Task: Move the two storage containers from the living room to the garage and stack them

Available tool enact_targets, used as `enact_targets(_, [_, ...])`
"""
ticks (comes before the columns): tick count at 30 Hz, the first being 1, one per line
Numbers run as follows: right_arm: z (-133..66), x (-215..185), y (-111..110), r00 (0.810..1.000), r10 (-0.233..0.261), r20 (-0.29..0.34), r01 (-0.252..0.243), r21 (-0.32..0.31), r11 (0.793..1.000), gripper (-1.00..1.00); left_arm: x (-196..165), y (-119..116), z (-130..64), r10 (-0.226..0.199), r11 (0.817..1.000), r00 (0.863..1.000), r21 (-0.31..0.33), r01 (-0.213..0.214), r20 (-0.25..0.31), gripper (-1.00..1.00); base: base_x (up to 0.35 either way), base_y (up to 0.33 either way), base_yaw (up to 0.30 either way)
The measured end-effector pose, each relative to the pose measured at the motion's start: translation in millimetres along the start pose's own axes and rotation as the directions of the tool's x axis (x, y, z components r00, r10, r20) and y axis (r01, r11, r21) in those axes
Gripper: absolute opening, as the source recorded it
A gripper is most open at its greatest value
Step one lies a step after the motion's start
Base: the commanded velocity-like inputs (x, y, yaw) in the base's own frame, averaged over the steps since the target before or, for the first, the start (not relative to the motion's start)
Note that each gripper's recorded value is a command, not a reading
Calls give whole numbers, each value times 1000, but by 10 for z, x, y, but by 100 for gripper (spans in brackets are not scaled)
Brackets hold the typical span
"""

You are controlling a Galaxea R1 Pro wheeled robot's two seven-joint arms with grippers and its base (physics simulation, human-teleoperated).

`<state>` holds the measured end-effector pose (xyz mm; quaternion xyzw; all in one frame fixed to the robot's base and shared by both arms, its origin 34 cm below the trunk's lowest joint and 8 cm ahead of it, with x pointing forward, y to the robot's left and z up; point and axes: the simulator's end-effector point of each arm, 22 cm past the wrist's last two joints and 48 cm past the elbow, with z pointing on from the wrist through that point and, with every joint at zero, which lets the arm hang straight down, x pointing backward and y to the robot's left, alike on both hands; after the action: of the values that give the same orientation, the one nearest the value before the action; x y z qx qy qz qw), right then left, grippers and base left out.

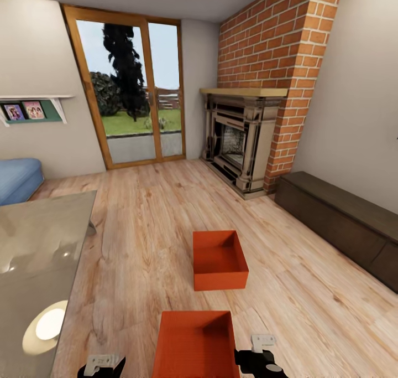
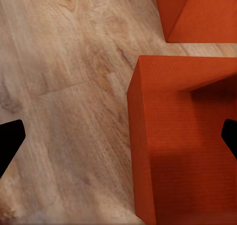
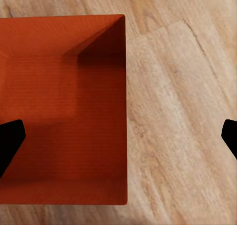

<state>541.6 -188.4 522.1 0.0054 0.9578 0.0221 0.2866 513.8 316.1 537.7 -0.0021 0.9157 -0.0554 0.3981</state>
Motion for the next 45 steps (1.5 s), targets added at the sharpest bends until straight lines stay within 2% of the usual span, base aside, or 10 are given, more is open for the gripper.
enact_targets(7, [7, 18, -1, 1000, 0, -4, 0, 0, 1000, 100, 22, -4, 2, -1, 1000, 1000, 0, 1, -5, 100, 0, 0, 0])
enact_targets(11, [7, 19, -1, 1000, 0, -4, 0, 0, 1000, 100, 30, -81, 15, -4, 1000, 1000, 10, 4, -5, 100, 0, 0, 0])
enact_targets(16, [7, 19, -1, 1000, 0, -4, 0, 0, 1000, 100, 47, -231, 42, -13, 1000, 1000, 20, 14, -6, 100, 0, 0, 0])
enact_targets(21, [7, 19, -1, 1000, 0, -4, 0, 0, 1000, 100, 76, -394, 88, -34, 999, 999, -19, 34, -7, 100, 0, 0, 0])
enact_targets(23, [7, 20, -1, 1000, 0, -4, 0, 0, 1000, 100, 93, -526, 109, -41, 999, 999, -21, 41, -10, 100, 0, 0, 0])
enact_targets(34, [7, 20, -1, 1000, 0, -4, 0, 0, 1000, 100, 136, -960, 146, -1, 999, 1000, 34, 1, -24, 100, 0, 0, 0])
enact_targets(45, [7, 21, -1, 1000, 0, -4, 0, 0, 1000, 100, 120, -1051, 154, 2, 999, 1000, 46, -1, -18, 100, 0, 0, 0])
